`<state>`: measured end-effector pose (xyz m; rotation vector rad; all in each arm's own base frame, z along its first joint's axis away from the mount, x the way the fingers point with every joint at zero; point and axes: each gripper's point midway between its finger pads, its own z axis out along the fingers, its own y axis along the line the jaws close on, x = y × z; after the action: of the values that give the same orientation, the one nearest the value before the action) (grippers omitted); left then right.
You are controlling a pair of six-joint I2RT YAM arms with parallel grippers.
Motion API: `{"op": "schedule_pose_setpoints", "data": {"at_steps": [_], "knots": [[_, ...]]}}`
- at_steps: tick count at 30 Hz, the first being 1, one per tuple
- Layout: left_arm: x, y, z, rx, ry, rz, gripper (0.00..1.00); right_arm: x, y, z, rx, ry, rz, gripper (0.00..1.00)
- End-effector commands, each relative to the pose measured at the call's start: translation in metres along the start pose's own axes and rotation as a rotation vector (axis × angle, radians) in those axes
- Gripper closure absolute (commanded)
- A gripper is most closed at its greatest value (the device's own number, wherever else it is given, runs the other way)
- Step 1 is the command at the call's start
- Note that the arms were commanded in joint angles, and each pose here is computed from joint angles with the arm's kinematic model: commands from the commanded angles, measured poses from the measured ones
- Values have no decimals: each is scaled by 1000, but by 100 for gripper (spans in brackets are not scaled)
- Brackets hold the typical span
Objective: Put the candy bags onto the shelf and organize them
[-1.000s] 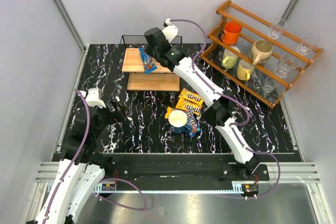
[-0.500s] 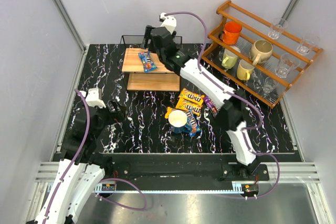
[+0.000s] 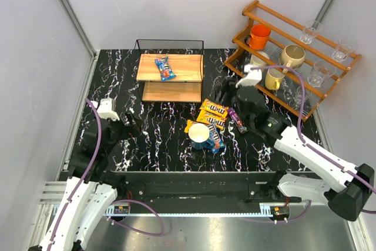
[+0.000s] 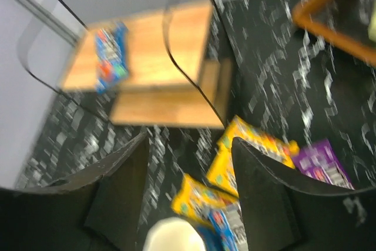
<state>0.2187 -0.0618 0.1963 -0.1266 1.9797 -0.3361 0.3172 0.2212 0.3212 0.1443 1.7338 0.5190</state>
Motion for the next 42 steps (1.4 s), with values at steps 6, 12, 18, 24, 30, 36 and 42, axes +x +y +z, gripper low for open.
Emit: {"op": "schedule_pose_setpoints", "data": {"at_steps": [6,12,18,24,30,36,42], "knots": [[-18,-12,-2,49,-50,2,1,177,-54,-65,-114,473,32,33],[-18,-13,-1,54,-45,4,1,220,-72,-70,-75,541,98,31],[-18,-14,-1,60,-43,6,1,254,-85,-64,-36,618,59,34],[-15,-16,0,68,-32,8,1,266,-91,-57,5,614,79,44],[-15,-16,1,72,-29,8,1,272,-103,-54,54,605,57,43],[-14,-16,1,73,-26,9,1,266,-106,-46,70,575,7,31],[-14,-16,2,73,-22,9,1,267,-110,-39,86,575,-42,37]]}}
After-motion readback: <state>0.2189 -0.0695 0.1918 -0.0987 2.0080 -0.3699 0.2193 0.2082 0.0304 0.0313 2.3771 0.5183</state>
